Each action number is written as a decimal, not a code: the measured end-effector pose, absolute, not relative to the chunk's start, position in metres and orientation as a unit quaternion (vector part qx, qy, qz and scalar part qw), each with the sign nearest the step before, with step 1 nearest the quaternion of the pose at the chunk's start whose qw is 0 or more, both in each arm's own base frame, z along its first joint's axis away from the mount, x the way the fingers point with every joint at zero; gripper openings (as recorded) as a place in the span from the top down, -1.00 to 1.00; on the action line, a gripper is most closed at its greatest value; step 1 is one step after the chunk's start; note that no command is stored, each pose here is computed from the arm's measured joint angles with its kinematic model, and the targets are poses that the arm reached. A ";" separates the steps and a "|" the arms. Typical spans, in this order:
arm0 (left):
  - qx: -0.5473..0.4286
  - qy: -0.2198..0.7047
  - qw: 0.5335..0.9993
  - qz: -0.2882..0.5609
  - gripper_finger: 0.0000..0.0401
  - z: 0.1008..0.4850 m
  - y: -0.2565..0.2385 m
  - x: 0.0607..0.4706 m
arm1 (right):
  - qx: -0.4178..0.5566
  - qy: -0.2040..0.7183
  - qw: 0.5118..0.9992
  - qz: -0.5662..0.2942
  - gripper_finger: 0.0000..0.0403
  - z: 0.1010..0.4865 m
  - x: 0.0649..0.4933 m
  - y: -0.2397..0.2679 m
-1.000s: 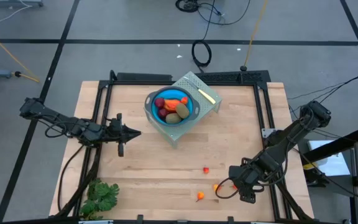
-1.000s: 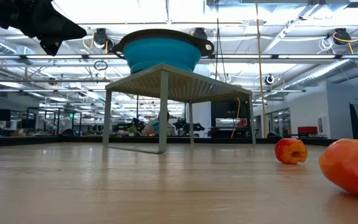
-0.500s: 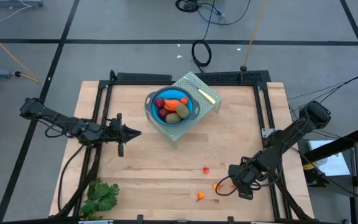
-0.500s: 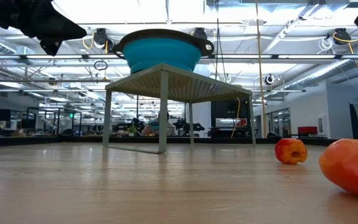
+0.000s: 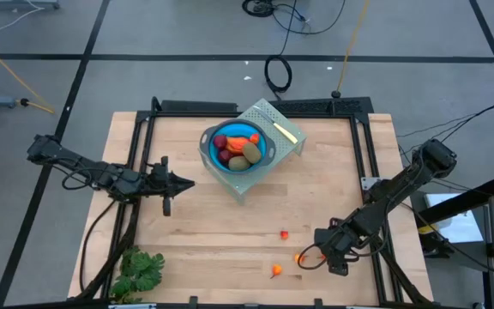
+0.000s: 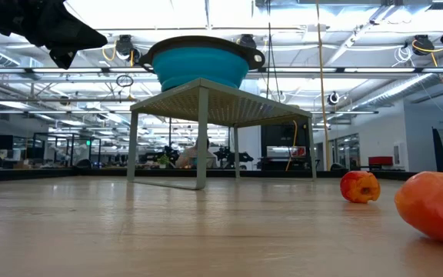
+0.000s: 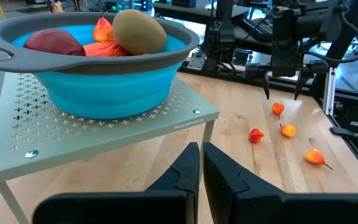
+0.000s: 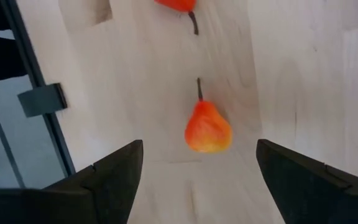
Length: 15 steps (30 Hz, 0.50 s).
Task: Pick & Place Fruit
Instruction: Put the peach into the collapsible colander on the shelf
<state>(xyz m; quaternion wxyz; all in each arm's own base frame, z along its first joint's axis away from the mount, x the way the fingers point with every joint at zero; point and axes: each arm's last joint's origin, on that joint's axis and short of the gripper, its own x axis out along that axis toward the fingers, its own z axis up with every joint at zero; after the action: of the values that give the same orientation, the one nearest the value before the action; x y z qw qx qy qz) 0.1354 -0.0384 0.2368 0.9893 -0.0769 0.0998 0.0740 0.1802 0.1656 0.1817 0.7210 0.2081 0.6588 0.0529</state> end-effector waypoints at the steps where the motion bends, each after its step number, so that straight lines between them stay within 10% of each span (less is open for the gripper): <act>1: -0.077 0.100 0.989 0.074 0.90 0.237 -0.038 0.135 | 0.208 0.658 0.722 0.054 -0.51 0.182 0.180 0.166; 15: -0.071 0.101 0.990 0.074 0.90 0.237 -0.038 0.135 | 0.174 0.677 0.713 0.052 -0.51 0.163 0.185 0.170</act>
<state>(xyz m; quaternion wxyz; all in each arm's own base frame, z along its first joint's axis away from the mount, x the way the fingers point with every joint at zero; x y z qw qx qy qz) 0.1354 -0.0384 0.2367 0.9897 -0.0706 0.1006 0.0735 0.1853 0.1702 0.1634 0.7129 0.1743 0.6773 0.0522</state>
